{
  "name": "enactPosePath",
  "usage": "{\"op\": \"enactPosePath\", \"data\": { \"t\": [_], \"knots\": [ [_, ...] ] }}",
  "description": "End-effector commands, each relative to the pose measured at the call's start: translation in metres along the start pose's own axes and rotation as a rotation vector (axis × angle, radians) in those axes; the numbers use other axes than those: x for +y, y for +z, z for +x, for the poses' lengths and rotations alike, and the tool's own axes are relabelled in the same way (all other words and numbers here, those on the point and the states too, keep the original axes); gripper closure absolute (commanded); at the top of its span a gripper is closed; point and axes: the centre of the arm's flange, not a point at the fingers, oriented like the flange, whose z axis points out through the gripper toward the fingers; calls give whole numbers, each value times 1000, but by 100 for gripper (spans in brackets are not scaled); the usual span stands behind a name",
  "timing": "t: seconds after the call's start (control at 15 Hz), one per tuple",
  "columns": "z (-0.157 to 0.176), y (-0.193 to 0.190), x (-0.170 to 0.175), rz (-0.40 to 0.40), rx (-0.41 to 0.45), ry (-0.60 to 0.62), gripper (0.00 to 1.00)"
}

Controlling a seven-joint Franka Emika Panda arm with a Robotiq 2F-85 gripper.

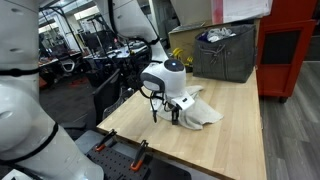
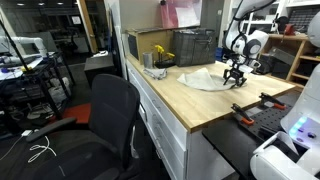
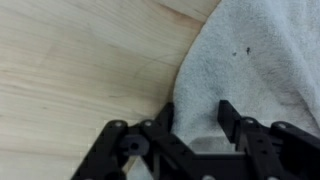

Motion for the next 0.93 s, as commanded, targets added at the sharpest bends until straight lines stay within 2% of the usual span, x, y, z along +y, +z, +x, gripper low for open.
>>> {"op": "enactPosePath", "data": {
  "t": [0.0,0.2,0.6,0.87],
  "knots": [
    [4,-4,-7,45,31,-10,80],
    [8,-15,-10,52,36,-13,99],
    [-1,-43,4,-38,-5,-86,99],
    [-10,-63,21,-138,-110,-178,99]
  ]
}}
